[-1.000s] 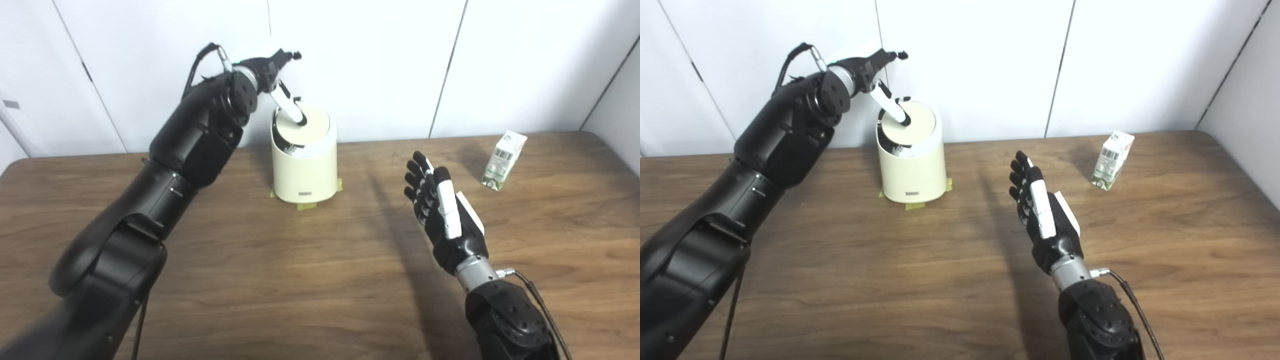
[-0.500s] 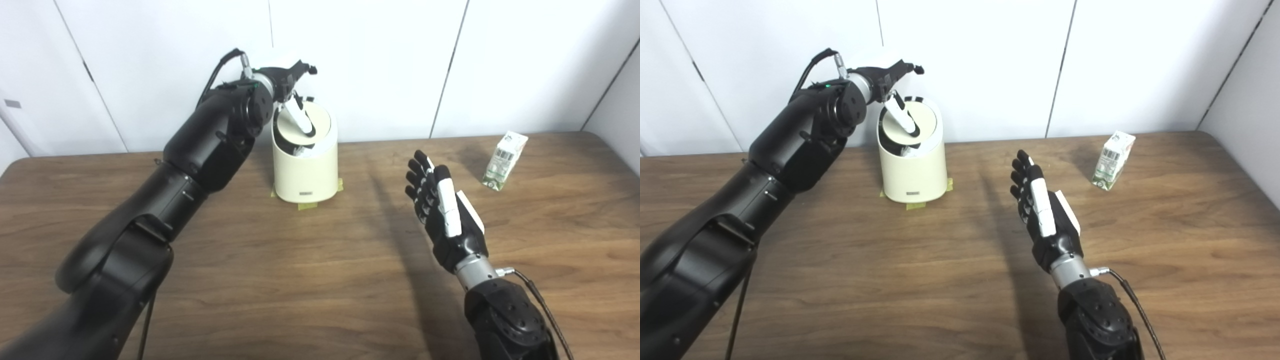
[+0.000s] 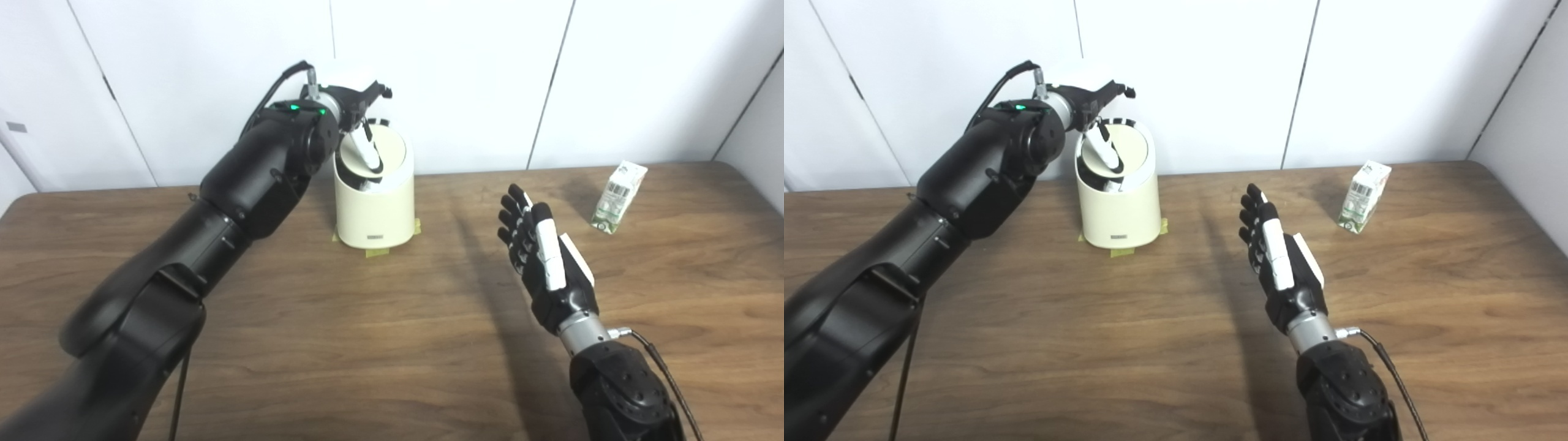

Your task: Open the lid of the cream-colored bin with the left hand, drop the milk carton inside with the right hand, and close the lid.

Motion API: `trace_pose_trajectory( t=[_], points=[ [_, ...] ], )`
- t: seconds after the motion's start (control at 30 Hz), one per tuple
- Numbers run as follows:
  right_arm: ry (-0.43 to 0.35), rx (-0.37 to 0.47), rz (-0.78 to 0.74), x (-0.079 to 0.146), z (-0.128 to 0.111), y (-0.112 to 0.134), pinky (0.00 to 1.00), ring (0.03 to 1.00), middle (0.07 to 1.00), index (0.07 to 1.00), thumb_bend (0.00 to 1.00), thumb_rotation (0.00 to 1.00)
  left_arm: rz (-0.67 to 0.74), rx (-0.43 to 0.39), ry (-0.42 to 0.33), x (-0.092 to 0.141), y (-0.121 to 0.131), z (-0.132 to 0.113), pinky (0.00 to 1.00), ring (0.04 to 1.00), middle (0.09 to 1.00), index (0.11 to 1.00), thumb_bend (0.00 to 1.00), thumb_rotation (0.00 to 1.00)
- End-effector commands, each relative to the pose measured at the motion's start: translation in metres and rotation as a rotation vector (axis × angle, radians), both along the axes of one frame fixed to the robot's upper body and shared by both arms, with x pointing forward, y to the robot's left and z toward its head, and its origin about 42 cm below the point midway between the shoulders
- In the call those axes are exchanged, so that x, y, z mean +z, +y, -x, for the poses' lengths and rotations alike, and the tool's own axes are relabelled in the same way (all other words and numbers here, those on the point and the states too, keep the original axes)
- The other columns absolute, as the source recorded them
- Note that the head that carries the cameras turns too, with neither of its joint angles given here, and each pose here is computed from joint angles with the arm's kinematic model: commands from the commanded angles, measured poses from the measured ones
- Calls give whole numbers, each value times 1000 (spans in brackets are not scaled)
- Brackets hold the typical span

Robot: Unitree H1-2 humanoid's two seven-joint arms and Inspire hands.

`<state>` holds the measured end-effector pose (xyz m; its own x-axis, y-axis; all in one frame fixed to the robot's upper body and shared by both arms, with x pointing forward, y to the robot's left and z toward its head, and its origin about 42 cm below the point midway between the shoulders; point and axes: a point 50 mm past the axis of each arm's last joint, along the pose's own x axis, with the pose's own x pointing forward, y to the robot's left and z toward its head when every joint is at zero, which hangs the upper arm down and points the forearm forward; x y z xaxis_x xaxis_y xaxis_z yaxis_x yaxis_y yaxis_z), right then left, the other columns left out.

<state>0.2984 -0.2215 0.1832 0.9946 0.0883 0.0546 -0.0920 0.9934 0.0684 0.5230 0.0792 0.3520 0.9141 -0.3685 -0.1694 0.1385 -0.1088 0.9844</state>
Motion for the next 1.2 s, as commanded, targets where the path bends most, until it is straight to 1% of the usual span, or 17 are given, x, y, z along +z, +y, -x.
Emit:
trace_pose_trajectory(
  t=[0.0,0.07,0.27,0.37,0.43,0.5,0.63,0.73,0.83,0.9,0.93,0.97,1.0,1.07,1.1,1.13,1.17],
  points=[
    [-89,11,-6,22,-6,4,1000,1000,1000,1000,733,1000,-36,-31,-105,35,-6,-2,948,972,947,907,935,97],
    [-90,12,-7,22,-6,4,1000,1000,1000,1000,732,1000,-55,-42,-105,30,-6,-2,958,973,938,904,940,95],
    [-95,15,-2,23,-6,4,1000,1000,1000,1000,738,1000,-130,-81,-121,8,-11,3,940,960,920,897,953,99],
    [-97,18,-1,24,-6,4,1000,1000,1000,1000,740,1000,-137,-103,-113,-1,-13,6,966,955,914,895,964,106],
    [-97,17,4,24,-6,5,1000,1000,1000,1000,746,1000,-137,-114,-104,-5,-14,9,960,953,917,898,966,115],
    [-97,16,6,25,-6,5,1000,1000,1000,1000,748,1000,-131,-118,-98,-3,-13,11,944,948,920,902,965,130],
    [-98,13,3,25,-6,6,1000,1000,1000,1000,746,1000,-54,-105,-72,18,-7,12,933,959,932,911,950,124],
    [-100,13,9,25,-7,5,997,1000,1000,1000,746,1000,21,-78,-51,45,-3,10,910,962,946,909,940,119],
    [-95,13,11,24,-8,4,991,1000,1000,1000,754,1000,106,-45,-41,77,0,8,829,974,978,907,931,131],
    [-94,16,8,24,-8,4,997,1000,1000,1000,756,1000,149,-46,-44,91,4,8,775,961,964,892,926,141],
    [-96,16,8,24,-8,5,998,1000,1000,1000,756,1000,209,-54,-58,99,9,10,768,959,961,889,924,143],
    [-98,16,10,25,-8,6,999,1000,1000,1000,751,1000,282,-67,-76,106,14,13,763,949,952,875,897,173],
    [-99,16,11,26,-8,6,999,1000,1000,1000,747,1000,332,-75,-90,110,18,15,751,927,935,852,879,202],
    [-103,15,18,26,-8,6,998,1000,1000,1000,743,1000,493,-99,-127,117,28,22,747,914,930,826,858,218],
    [-103,14,20,26,-8,6,992,1000,1000,1000,744,1000,541,-105,-139,118,31,25,699,859,889,809,820,241],
    [-103,12,23,26,-8,6,990,1000,1000,1000,744,1000,636,-107,-160,119,35,31,682,840,875,803,807,249],
    [-102,10,25,26,-8,5,985,1000,999,1000,744,1000,719,-101,-179,119,39,36,607,777,818,786,748,259]
  ],
)
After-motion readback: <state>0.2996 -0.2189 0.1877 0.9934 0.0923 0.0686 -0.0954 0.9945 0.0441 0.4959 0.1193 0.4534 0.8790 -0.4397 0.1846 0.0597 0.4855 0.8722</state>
